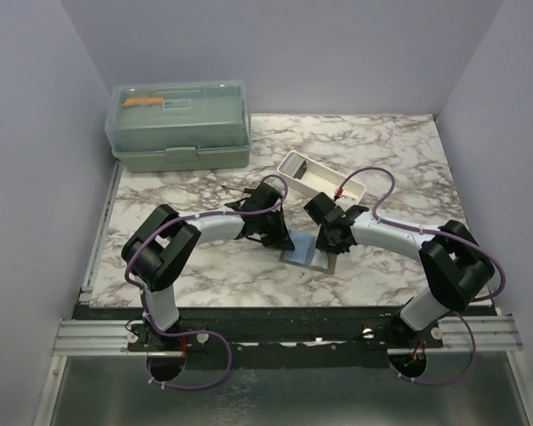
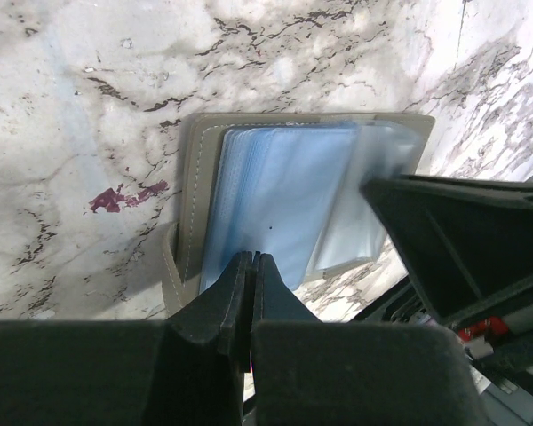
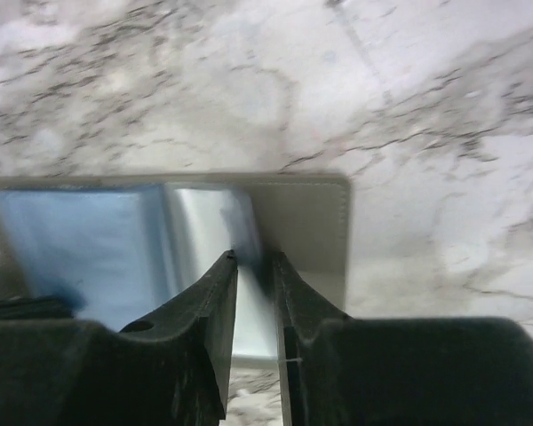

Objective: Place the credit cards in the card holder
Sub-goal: Open the card holder at the center of the board.

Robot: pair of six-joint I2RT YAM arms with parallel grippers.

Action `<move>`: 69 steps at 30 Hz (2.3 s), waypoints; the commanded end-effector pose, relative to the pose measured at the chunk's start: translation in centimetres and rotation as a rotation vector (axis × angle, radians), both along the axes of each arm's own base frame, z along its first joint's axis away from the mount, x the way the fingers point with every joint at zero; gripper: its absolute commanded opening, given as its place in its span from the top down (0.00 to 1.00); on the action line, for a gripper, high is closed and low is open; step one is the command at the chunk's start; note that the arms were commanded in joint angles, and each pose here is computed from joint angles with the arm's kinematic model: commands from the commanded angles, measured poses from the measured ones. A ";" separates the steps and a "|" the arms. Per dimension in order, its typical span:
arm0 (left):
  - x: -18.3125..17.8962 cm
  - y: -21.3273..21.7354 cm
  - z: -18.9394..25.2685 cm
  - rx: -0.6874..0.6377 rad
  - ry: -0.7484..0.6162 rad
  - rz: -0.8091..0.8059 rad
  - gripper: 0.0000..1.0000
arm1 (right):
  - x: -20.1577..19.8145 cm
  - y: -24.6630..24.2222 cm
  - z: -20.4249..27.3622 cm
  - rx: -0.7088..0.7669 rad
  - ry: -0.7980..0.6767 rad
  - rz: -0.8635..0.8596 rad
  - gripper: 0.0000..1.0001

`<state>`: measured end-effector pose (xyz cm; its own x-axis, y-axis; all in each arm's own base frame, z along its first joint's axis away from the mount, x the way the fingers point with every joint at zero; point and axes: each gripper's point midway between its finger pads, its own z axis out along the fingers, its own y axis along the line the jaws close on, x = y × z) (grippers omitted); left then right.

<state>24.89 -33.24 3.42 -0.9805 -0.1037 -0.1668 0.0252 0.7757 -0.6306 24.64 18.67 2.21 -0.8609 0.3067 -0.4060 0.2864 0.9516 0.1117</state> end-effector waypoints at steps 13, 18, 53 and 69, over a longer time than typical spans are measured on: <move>0.0 1.4 0.0 0.063 -0.028 -0.050 1.00 | -2.6 -6.8 -1.9 -0.318 0.082 -0.070 0.74; -0.5 -0.8 3.9 -0.052 -0.084 -0.138 1.00 | -2.5 -4.3 -2.3 -0.149 0.037 -0.013 0.90; -3.0 -4.8 -4.1 -0.077 0.110 -0.052 1.00 | -0.6 0.7 6.1 0.046 -0.166 0.101 0.51; -2.5 -3.9 -3.7 -0.058 0.093 -0.028 1.00 | -2.2 -2.2 -1.2 -0.023 0.047 -0.020 0.87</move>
<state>22.17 -39.98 2.64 -0.9974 -0.0334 -0.0643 0.0283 0.6373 -0.7701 25.95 18.58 3.79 -0.8195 0.3167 -0.4776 0.2556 0.9479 0.1901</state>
